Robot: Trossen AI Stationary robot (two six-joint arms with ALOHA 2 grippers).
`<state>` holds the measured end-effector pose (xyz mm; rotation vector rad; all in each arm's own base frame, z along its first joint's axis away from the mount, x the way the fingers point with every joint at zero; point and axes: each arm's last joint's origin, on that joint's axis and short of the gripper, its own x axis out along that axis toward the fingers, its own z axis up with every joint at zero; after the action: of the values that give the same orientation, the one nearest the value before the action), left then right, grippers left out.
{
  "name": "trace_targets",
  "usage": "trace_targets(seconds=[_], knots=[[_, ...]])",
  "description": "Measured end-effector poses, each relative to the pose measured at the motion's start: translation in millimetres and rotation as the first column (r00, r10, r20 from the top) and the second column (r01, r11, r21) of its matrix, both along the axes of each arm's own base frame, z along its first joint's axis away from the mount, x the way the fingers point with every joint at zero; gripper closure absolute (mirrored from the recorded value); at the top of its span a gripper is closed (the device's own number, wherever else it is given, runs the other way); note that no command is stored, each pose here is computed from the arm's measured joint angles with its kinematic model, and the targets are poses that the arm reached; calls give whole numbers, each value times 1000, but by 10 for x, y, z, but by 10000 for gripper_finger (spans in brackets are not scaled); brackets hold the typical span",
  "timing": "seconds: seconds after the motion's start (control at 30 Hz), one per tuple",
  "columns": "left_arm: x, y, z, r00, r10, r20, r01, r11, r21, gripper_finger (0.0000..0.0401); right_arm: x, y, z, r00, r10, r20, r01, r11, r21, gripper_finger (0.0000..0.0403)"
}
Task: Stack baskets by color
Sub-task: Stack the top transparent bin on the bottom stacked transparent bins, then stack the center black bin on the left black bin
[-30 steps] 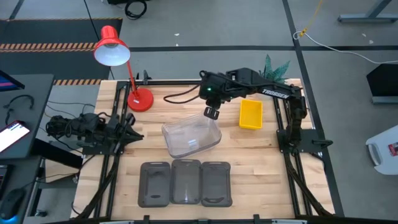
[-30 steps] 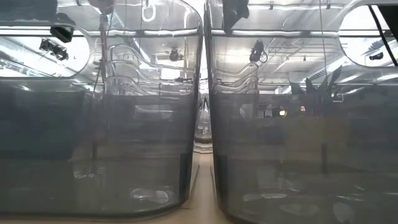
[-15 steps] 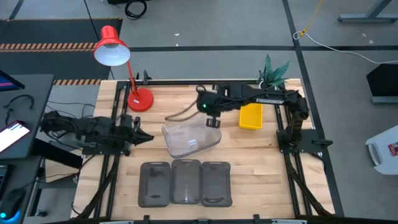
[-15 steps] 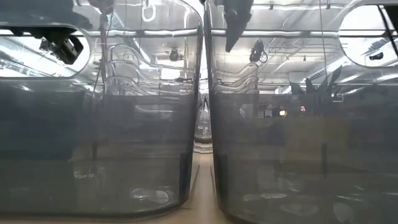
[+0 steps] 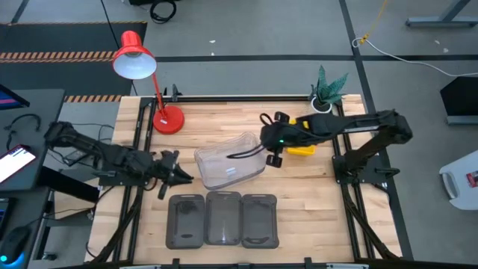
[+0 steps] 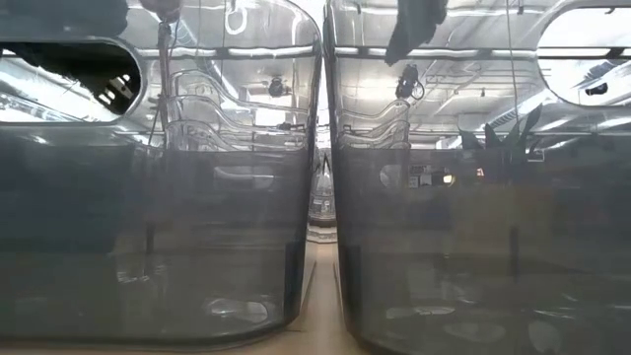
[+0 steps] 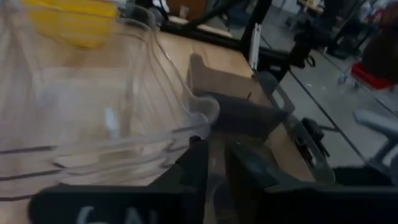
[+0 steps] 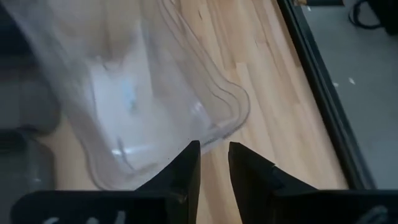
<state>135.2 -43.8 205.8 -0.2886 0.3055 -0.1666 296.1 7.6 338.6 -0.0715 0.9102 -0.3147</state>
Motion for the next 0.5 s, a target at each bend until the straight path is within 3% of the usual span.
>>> trace_targets(seconds=[0.27,0.5], knots=[[85,-162,-70,998,-49,-32,49,999,-7,270,-250,20,-49,995,-4,100,5,1000,-12,320],[163,-368,-30,993,-102,-53,96,990,-106,278,-356,14,-264,967,-9,256,19,999,-38,320]])
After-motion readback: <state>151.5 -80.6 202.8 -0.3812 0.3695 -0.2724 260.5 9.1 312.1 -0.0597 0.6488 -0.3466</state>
